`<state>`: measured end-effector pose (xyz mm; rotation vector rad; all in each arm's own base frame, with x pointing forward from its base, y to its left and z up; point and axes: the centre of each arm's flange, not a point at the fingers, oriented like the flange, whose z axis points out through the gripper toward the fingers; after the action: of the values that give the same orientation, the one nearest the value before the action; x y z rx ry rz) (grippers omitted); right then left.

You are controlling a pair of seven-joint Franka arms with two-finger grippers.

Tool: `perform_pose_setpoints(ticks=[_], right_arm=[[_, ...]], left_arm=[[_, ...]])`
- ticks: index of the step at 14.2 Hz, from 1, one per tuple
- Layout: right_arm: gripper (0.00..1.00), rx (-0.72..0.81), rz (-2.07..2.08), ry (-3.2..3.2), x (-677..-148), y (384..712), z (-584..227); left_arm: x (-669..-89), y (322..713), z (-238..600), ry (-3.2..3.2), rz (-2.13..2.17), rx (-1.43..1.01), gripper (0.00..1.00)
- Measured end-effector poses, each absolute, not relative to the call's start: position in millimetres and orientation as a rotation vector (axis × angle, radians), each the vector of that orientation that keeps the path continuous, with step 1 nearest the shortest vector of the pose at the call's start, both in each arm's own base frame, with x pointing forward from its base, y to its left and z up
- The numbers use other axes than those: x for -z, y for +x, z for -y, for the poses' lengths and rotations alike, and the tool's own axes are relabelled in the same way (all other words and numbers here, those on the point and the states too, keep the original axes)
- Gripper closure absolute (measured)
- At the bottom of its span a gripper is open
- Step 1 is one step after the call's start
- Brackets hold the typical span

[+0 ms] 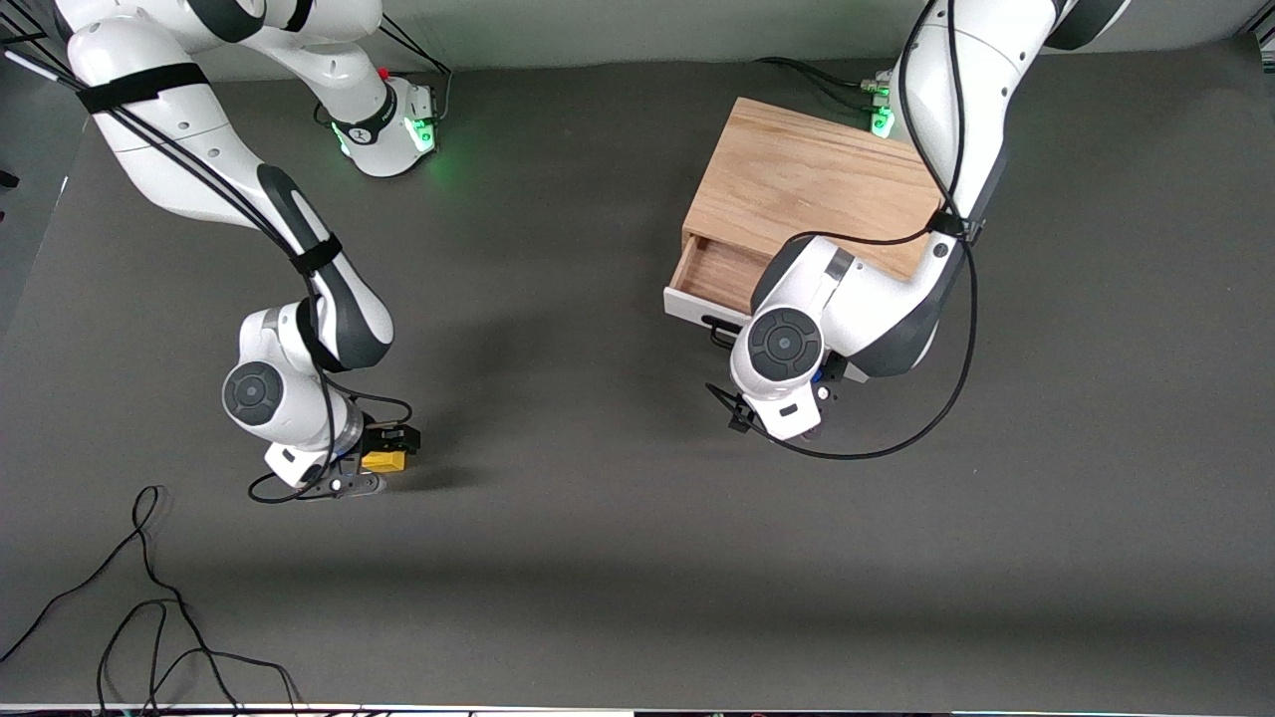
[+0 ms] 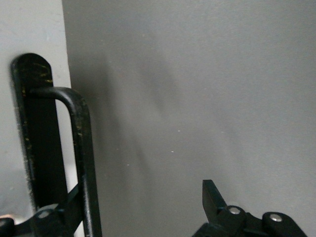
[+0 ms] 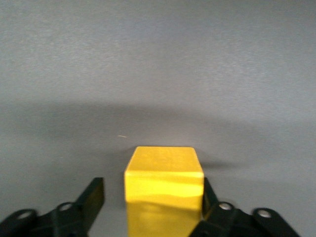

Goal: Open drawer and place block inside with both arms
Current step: 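Pull the drawer open with the left gripper while the right gripper grasps the cube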

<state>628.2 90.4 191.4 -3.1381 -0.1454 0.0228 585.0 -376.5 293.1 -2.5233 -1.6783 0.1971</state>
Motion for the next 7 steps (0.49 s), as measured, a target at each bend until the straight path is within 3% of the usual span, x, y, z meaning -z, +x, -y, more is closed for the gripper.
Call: perform_pose_setpoints(ticks=[1,3,4,5,7], right_arm=[[0.24,-0.023,0.149,-3.138,-191,628,-92],[0.37,-0.022,0.15,-3.141,-191,628,-91],[0.37,-0.021,0.157,-3.145,-191,628,-90],[0.45,-0.02,0.159,-3.147,-191,628,-90],[0.45,-0.02,0.16,-3.147,-191,628,-90]], left_arm=[[-294,588,378,-2.54,1.69,-0.183,0.0],[-297,593,380,-2.565,1.704,-0.158,0.0],[-299,597,381,-2.574,1.708,-0.148,0.0],[-302,600,382,-2.582,1.714,-0.139,0.0],[-307,607,385,-2.594,1.725,-0.128,0.0]])
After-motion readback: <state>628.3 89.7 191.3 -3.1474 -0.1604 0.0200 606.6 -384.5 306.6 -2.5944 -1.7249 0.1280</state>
